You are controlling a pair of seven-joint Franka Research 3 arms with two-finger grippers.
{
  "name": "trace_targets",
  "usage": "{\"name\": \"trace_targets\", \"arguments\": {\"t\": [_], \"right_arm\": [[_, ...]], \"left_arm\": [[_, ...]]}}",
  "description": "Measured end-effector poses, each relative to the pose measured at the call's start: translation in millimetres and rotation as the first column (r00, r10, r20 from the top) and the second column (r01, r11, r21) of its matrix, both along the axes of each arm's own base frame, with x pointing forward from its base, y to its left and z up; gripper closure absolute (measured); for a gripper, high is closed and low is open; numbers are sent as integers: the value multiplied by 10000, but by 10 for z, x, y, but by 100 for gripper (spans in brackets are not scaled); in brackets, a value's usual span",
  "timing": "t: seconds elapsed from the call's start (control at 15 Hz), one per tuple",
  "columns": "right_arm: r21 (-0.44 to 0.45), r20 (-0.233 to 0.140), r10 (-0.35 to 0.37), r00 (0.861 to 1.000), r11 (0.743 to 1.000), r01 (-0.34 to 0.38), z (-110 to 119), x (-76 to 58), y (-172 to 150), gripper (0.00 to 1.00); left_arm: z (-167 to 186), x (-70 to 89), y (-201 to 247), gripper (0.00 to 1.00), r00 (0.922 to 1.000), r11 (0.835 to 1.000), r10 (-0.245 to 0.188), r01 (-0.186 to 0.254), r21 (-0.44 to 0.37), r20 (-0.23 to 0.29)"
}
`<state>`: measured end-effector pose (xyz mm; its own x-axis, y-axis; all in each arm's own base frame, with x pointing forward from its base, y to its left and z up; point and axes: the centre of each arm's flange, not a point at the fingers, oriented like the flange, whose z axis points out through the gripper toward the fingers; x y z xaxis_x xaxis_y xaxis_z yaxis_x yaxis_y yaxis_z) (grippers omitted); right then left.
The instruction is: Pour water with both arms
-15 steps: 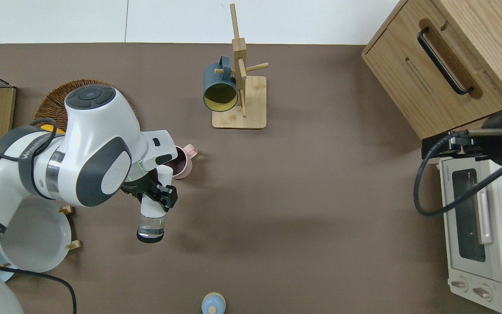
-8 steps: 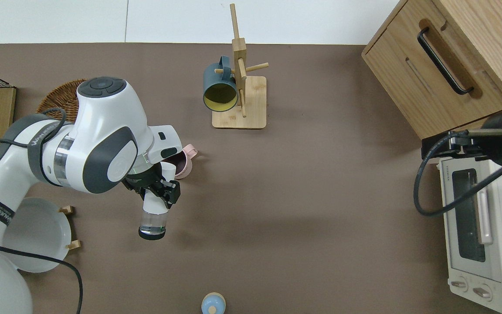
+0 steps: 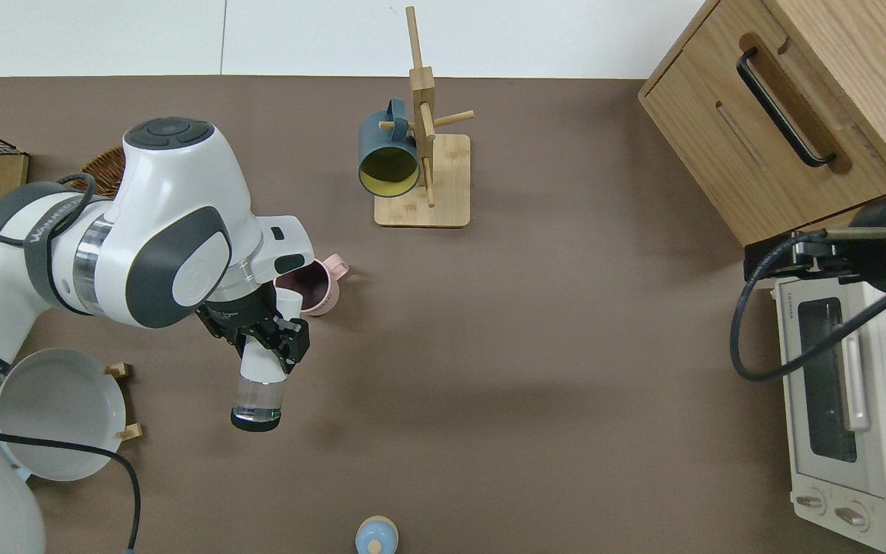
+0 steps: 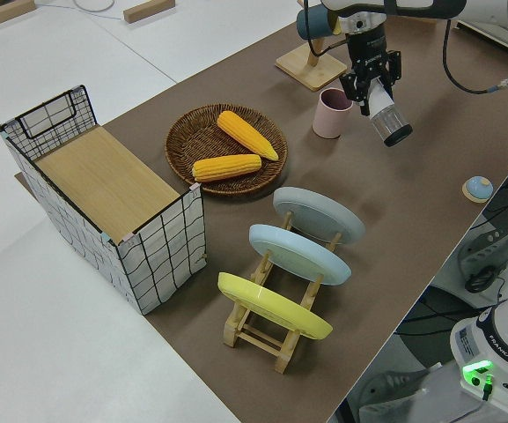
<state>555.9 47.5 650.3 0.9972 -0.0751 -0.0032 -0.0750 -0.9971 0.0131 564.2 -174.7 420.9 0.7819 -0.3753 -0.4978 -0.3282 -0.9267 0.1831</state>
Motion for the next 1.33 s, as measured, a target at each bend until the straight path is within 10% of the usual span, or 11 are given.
{"name": "trace_targets", "arguments": {"t": [1.33], "right_arm": [[0,0,0,10000,10000,0,0,0,0,0]], "left_arm": [[-361,272,-64,37,9962,9972,697,-682,307,-526]]}}
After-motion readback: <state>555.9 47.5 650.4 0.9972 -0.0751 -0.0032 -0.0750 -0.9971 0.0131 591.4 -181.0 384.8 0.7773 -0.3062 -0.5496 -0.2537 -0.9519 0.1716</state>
